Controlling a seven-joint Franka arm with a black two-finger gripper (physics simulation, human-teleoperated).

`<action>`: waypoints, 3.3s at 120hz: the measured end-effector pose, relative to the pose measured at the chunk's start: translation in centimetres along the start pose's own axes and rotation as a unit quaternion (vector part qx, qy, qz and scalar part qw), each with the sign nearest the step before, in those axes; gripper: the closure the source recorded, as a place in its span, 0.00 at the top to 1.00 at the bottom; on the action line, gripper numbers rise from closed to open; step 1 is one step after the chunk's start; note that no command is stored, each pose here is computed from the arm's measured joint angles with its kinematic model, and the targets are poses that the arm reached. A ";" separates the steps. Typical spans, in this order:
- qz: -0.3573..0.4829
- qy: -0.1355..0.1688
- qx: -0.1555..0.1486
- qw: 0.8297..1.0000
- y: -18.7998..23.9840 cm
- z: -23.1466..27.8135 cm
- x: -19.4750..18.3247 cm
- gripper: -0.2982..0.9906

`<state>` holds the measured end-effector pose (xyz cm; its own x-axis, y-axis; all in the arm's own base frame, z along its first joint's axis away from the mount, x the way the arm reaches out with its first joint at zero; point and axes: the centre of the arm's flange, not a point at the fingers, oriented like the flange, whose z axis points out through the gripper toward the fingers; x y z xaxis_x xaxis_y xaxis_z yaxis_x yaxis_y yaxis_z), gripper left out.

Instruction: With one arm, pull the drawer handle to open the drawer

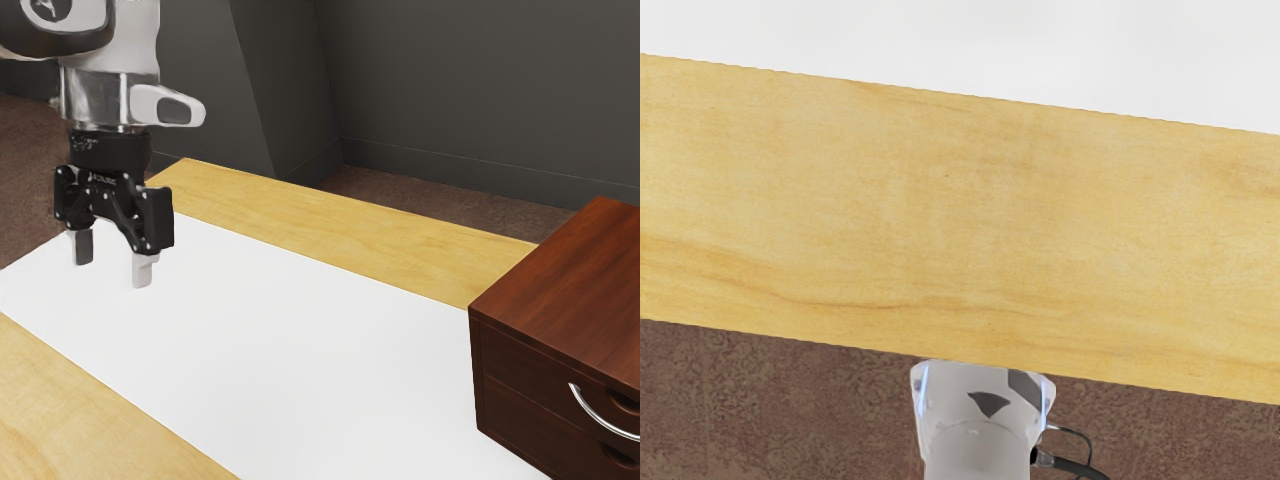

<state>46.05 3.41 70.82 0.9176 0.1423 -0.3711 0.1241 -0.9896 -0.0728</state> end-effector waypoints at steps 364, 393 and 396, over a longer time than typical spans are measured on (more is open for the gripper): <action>0.720 0.341 0.261 0.545 44.5 13.2 -14.9 0.77; 0.725 0.334 0.265 0.541 45.0 14.1 -13.5 0.77; 0.725 0.335 0.265 0.541 45.0 14.1 -13.5 0.77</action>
<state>33.95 -42.77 59.50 -0.1417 -0.9898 0.0119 -0.8716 0.1190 -0.4756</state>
